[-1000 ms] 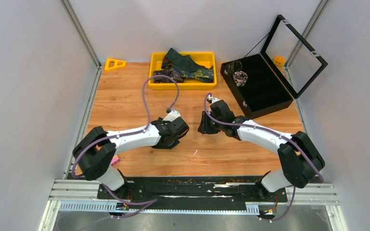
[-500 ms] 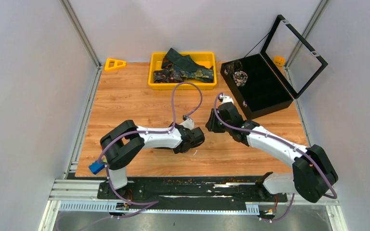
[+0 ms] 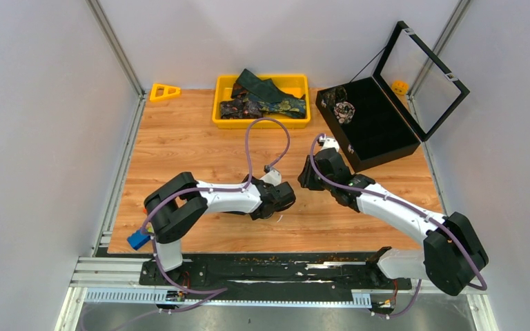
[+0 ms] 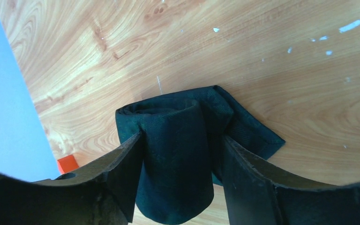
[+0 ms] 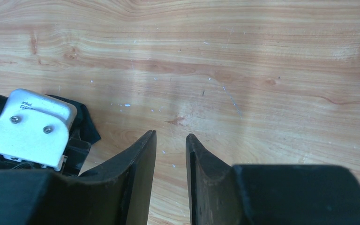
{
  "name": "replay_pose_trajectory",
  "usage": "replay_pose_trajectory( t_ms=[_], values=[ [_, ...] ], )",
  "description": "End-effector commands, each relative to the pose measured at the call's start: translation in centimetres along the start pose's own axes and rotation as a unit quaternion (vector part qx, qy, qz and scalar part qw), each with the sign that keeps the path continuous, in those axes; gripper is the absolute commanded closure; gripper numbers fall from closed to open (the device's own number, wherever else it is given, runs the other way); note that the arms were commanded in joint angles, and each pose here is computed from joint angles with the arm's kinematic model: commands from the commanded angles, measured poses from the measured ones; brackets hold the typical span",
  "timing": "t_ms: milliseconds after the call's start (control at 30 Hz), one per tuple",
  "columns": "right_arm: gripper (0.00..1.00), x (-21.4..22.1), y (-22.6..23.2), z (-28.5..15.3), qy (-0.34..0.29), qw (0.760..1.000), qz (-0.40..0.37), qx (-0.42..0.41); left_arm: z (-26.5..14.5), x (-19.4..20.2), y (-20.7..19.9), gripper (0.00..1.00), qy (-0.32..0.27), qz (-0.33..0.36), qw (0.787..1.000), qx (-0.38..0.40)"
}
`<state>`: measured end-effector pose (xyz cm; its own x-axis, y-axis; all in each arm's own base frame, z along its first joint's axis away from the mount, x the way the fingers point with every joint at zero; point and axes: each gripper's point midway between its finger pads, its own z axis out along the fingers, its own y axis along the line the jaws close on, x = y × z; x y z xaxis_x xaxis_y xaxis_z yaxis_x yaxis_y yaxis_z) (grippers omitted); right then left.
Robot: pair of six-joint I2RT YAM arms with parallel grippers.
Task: Roll the ties
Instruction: Roll the tie at the center of the board.
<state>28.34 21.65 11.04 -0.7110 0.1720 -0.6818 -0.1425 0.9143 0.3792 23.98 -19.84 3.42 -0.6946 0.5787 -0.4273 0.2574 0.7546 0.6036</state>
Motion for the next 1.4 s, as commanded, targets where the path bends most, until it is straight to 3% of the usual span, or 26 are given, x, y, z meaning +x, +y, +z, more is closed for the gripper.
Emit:
replay_pose_trajectory(
  t_ms=[0,267,400,767,833,933,1100,1367],
  values=[
    [0.69,-1.5,0.5,-0.4,-0.028,1.0,0.01,-0.006,-1.2,-1.0,-1.2,0.31,-0.015,-0.047,0.997,0.056],
    [0.68,-2.2,1.6,-1.0,-0.03,0.999,0.01,-0.027,-3.1,-2.0,-0.2,0.09,-0.043,-0.072,0.992,0.091],
    [0.63,-2.0,2.6,-1.3,-0.02,0.998,0.002,-0.056,-4.7,-2.8,1.1,0.0,-0.07,-0.096,0.986,0.115],
    [0.51,-1.3,8.3,-1.7,0.025,0.983,-0.017,-0.182,-8.7,-2.9,5.8,0.0,-0.131,-0.16,0.962,0.177],
    [0.42,-1.2,9.2,-1.5,0.034,0.981,-0.014,-0.192,-8.4,-2.6,6.3,0.0,-0.136,-0.185,0.952,0.2],
    [0.16,-0.4,10.2,-1.0,0.052,0.977,-0.01,-0.209,-7.1,-1.7,7.8,0.0,-0.135,-0.229,0.939,0.216],
    [0.02,1.0,11.8,-0.5,0.086,0.964,-0.007,-0.251,-5.0,-0.2,9.3,0.0,-0.118,-0.278,0.927,0.22],
    [0.01,3.1,15.0,1.7,0.141,0.95,-0.01,-0.277,-2.2,1.1,10.2,0.01,-0.079,-0.335,0.912,0.225]
  ],
)
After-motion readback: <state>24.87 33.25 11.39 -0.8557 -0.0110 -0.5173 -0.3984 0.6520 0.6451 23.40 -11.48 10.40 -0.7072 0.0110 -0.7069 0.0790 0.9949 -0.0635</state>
